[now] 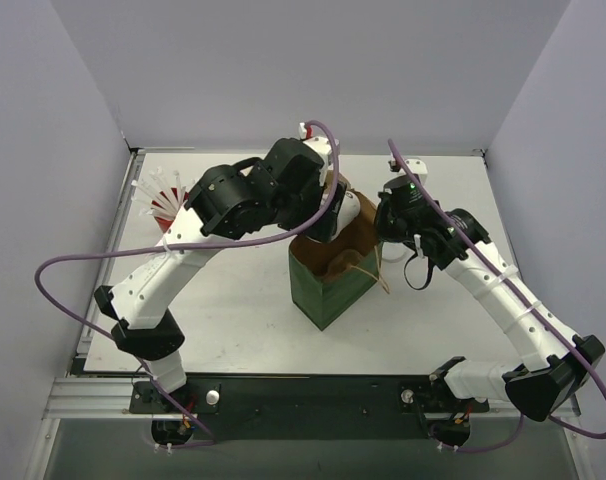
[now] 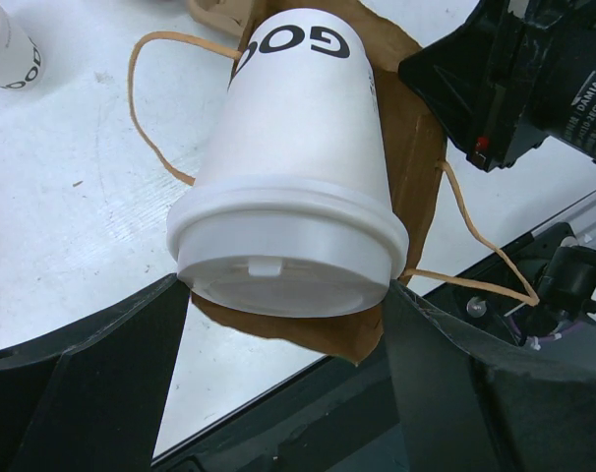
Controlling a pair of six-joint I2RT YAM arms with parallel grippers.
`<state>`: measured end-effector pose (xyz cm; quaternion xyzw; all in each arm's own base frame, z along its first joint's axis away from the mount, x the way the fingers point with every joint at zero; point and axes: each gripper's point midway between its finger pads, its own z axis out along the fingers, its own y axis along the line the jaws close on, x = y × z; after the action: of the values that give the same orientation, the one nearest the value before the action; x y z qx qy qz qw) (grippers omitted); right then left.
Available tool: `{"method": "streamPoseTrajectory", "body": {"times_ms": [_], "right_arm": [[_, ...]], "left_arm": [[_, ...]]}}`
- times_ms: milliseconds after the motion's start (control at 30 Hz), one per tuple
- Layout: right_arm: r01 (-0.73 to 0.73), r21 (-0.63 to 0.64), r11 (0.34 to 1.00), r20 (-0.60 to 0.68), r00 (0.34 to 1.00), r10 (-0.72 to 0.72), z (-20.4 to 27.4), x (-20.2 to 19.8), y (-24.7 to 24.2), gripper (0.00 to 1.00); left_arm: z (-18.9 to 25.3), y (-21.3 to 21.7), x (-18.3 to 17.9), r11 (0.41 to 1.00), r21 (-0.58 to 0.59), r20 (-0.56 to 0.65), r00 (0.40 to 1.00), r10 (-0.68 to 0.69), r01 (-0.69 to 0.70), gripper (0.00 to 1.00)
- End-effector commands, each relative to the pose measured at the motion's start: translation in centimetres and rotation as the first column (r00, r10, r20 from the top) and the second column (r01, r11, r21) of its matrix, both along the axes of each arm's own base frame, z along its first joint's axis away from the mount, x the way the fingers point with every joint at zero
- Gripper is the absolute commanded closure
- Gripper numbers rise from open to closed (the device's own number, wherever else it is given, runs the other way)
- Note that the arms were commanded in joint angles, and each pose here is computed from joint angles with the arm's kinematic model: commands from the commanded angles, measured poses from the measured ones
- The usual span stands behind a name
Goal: Pack the takeout coffee
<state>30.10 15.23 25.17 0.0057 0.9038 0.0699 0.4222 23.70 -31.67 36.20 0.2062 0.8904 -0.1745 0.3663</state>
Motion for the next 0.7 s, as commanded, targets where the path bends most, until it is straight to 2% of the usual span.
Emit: {"method": "streamPoseTrajectory", "body": {"times_ms": [0, 267, 467, 600, 667], "right_arm": [[0.067, -0.043, 0.997, 0.041, 0.997, -0.065, 1.7, 0.1, -2.1, 1.00], [0.154, -0.069, 0.986, 0.024, 0.988, -0.153, 1.9, -0.3, -5.6, 1.00], [0.221, -0.038, 0.974, 0.018, 0.975, -0.221, 2.8, -1.0, -7.8, 1.00], [0.244, -0.015, 0.970, 0.013, 0.970, -0.243, 3.2, -1.5, -8.7, 1.00], [0.240, 0.009, 0.971, -0.002, 0.971, -0.240, 3.2, -1.7, -8.6, 1.00]], "left_arm": [[3.2, 4.3, -2.2, 0.998, -0.035, 0.021, 0.998, 0.052, -0.052, 0.71], [6.2, 8.8, -3.0, 0.976, -0.131, 0.074, 0.980, 0.184, -0.173, 0.71], [2.8, 13.1, -2.4, 0.955, -0.012, 0.048, 0.953, 0.298, -0.298, 0.71], [-1.1, 14.0, -2.2, 0.954, 0.069, -0.019, 0.956, 0.292, -0.290, 0.71], [-4.1, 14.5, -2.1, 0.947, 0.158, -0.060, 0.955, 0.292, -0.279, 0.71]]}}
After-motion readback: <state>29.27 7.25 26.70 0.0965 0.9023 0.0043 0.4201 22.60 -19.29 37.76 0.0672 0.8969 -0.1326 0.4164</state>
